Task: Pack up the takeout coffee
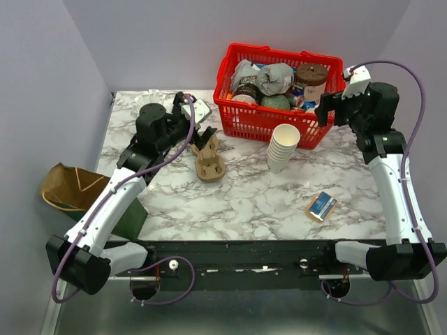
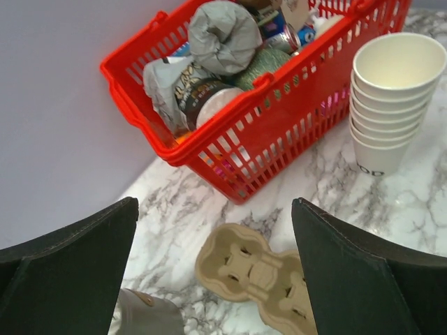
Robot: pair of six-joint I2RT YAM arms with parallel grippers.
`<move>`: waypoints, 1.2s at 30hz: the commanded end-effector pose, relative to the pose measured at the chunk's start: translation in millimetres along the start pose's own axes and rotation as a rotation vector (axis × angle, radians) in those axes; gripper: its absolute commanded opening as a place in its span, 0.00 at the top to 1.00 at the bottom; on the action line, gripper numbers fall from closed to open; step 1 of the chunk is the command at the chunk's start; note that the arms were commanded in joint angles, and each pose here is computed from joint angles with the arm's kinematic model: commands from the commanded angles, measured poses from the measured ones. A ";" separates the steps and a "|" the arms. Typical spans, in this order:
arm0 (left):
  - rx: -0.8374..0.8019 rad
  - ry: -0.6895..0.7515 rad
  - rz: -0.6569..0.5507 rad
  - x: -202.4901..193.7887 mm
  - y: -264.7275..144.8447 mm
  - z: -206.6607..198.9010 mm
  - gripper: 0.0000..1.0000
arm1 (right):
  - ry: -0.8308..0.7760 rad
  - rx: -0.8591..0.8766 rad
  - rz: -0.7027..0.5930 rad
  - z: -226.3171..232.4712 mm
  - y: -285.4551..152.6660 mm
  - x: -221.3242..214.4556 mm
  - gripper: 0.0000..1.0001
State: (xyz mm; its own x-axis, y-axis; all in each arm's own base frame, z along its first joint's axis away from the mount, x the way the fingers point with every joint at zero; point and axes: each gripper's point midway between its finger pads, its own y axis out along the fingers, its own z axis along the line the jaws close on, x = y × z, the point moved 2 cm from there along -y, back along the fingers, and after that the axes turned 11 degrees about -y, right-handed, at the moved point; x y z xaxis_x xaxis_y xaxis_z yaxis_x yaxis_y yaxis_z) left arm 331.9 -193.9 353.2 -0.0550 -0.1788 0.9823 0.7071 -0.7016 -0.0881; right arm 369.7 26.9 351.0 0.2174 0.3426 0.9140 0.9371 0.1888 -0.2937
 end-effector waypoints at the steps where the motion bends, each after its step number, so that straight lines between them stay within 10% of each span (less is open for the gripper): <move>1: -0.120 -0.044 0.088 -23.0 -3.5 -23.7 0.01 | -0.165 0.138 -0.018 14.3 -9.1 3.6 0.00; 10: -0.133 -0.115 0.144 -39.2 -5.7 -30.9 0.01 | -0.331 0.730 0.009 84.1 -29.9 -14.3 0.03; 17: -0.145 -0.138 0.187 -52.4 -11.4 -36.6 0.01 | -0.433 0.897 0.086 98.8 -25.7 -27.2 0.28; 36: -0.115 -0.130 0.196 -65.5 -22.7 -37.6 0.01 | -0.728 1.148 0.179 145.6 6.8 -55.5 0.50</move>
State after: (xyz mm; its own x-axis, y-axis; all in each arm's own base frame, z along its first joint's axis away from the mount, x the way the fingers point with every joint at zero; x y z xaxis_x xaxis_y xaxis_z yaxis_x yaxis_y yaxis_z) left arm 296.8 -193.3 280.2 0.1957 -0.2413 0.9505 0.6059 -0.7324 -0.3106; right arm 346.7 146.9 267.3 -0.2223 0.7437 0.6305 0.1793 0.6668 -0.7233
